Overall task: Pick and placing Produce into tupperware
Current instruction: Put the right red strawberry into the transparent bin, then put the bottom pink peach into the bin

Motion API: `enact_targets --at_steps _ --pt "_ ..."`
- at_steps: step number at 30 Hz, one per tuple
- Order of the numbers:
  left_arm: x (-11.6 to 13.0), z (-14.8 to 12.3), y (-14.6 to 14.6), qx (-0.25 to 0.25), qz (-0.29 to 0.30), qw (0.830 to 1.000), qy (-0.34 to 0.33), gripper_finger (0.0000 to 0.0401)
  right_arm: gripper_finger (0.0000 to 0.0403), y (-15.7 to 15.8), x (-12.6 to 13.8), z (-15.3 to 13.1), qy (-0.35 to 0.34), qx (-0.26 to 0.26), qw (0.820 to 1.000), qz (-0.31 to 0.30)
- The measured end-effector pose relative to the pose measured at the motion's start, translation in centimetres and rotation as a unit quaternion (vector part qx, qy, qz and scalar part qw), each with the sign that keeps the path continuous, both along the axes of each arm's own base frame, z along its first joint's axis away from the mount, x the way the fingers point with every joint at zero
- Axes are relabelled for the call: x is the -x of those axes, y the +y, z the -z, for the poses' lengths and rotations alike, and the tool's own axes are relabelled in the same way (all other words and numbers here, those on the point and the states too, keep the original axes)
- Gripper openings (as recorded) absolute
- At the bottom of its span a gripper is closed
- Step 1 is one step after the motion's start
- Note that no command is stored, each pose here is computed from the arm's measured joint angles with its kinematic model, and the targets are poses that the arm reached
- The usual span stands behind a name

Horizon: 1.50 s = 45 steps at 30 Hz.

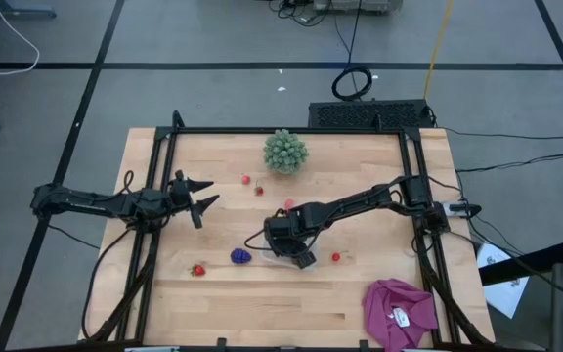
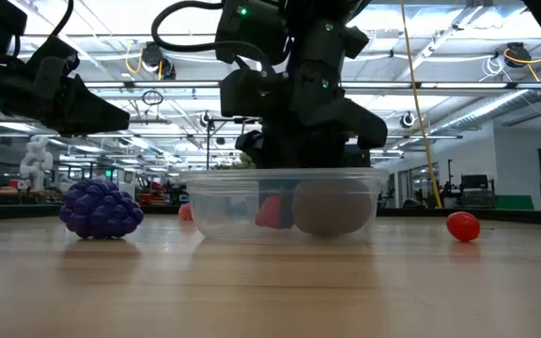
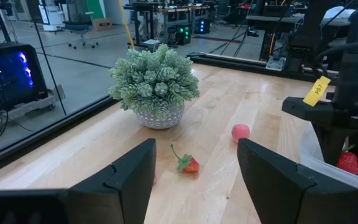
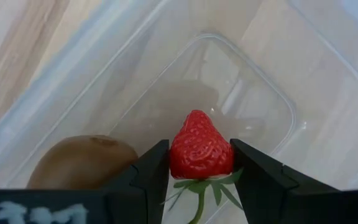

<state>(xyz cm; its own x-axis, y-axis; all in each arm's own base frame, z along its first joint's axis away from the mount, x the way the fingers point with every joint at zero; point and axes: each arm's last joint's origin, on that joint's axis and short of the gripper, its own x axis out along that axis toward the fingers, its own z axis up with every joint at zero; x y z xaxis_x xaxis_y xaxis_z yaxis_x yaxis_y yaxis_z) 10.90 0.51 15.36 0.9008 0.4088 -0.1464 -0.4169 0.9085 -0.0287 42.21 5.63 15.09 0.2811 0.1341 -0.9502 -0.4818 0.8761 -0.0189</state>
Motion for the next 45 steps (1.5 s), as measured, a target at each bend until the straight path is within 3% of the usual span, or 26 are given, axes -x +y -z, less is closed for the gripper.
enact_targets --at_steps 10,17,21,27,33,41,45 --pt "0.0 0.0 0.0 -0.001 0.000 1.000 0.001 0.0230 0.0170 0.0 0.0 0.0 -0.002 0.002 1.000 0.000" --pt "0.0 0.0 0.0 -0.001 0.000 1.000 0.001 0.0230 0.0191 -0.3 -0.2 -0.1 -0.012 0.045 0.999 -0.009" --pt "0.0 0.0 0.0 -0.001 0.000 1.000 0.001 0.0230 0.0190 -0.3 -0.8 -1.1 -0.033 0.071 0.997 -0.015" --pt "0.0 0.0 0.0 -0.001 0.000 1.000 0.001 0.0230 0.0189 -0.1 -1.7 -3.1 -0.058 0.068 0.996 -0.009" --pt "0.0 0.0 0.0 -0.001 0.000 1.000 0.001 0.0230 0.0188 1.1 -1.4 -3.9 -0.039 0.065 0.997 0.001" --pt "0.0 0.0 0.0 -0.001 0.000 1.000 0.001 0.0230 0.0176 3.5 0.8 -5.1 0.003 0.172 0.985 0.003" --pt "0.0 0.0 0.0 0.000 0.000 1.000 0.000 0.0230 0.0158 3.8 1.8 -6.8 -0.001 0.172 0.983 0.056"
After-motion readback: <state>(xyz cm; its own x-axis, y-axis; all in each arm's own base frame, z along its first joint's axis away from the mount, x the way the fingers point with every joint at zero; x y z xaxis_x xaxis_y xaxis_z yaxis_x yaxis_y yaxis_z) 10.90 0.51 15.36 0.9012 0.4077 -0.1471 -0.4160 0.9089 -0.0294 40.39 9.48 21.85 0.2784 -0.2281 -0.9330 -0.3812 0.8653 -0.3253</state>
